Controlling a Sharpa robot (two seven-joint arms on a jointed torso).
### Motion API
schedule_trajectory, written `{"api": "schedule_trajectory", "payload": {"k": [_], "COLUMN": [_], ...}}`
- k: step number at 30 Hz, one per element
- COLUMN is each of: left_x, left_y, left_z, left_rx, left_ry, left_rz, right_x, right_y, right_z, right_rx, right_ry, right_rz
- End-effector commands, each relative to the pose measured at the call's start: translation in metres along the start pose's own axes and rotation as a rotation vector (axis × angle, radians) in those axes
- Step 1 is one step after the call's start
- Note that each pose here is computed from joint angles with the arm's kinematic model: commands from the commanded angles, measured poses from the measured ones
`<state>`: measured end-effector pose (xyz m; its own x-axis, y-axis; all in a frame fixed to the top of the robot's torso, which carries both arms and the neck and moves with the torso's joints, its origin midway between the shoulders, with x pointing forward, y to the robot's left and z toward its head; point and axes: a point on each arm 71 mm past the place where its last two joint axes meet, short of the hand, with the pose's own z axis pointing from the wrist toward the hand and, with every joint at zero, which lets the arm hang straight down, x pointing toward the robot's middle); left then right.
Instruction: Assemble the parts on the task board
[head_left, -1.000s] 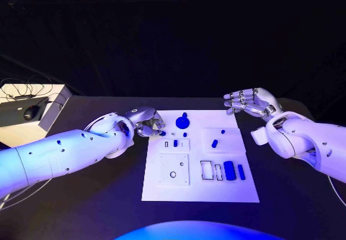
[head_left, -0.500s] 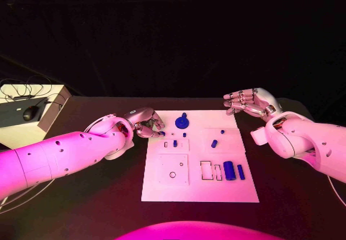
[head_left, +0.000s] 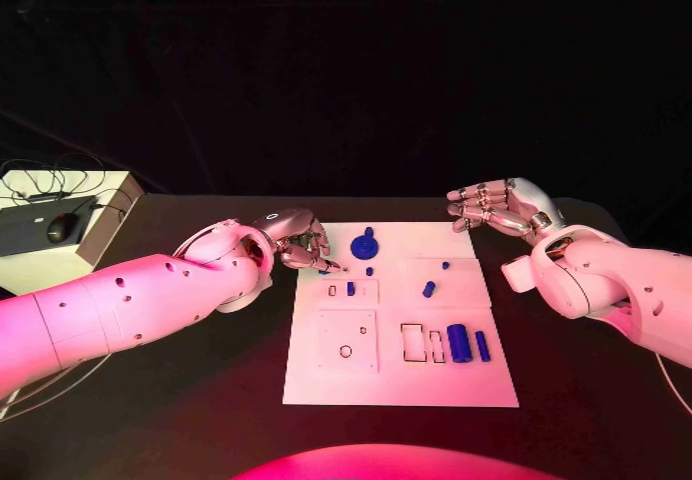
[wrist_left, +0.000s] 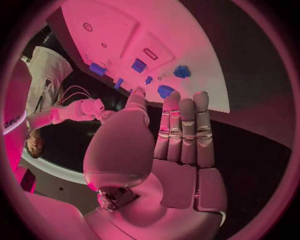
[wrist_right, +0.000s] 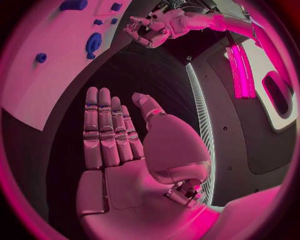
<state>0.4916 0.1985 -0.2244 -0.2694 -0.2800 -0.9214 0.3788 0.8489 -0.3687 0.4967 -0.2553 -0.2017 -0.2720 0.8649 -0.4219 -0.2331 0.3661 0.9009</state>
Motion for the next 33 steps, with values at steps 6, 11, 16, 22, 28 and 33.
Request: {"api": "schedule_trajectory", "payload": {"k": [6, 11, 16, 22, 28, 33], "left_x": [0.0016, -0.0035, -0.0116, -0.0117, -0.0092, -0.0075], "left_y": [0.0082, 0.0024, -0.0006, 0.0002, -0.005, -0.0056], "left_z": [0.0089, 0.0182, 0.0291, 0.0371, 0.0441, 0.048], "left_rx": [-0.358, -0.455, -0.504, -0.537, -0.537, -0.541], "left_ry": [0.303, 0.417, 0.465, 0.524, 0.57, 0.597], "left_rz": [-0.109, -0.175, -0.169, -0.188, -0.186, -0.164], "right_x": [0.002, 0.003, 0.004, 0.004, 0.005, 0.006], "right_y": [0.001, 0.001, 0.001, 0.001, 0.001, 0.001], "right_z": [0.001, 0.001, 0.002, 0.002, 0.002, 0.003], "right_rx": [-0.004, -0.005, -0.005, -0.005, -0.005, -0.005], "right_ry": [0.016, 0.019, 0.021, 0.022, 0.025, 0.026], "right_rz": [-0.003, -0.005, -0.007, -0.008, -0.008, -0.008]}}
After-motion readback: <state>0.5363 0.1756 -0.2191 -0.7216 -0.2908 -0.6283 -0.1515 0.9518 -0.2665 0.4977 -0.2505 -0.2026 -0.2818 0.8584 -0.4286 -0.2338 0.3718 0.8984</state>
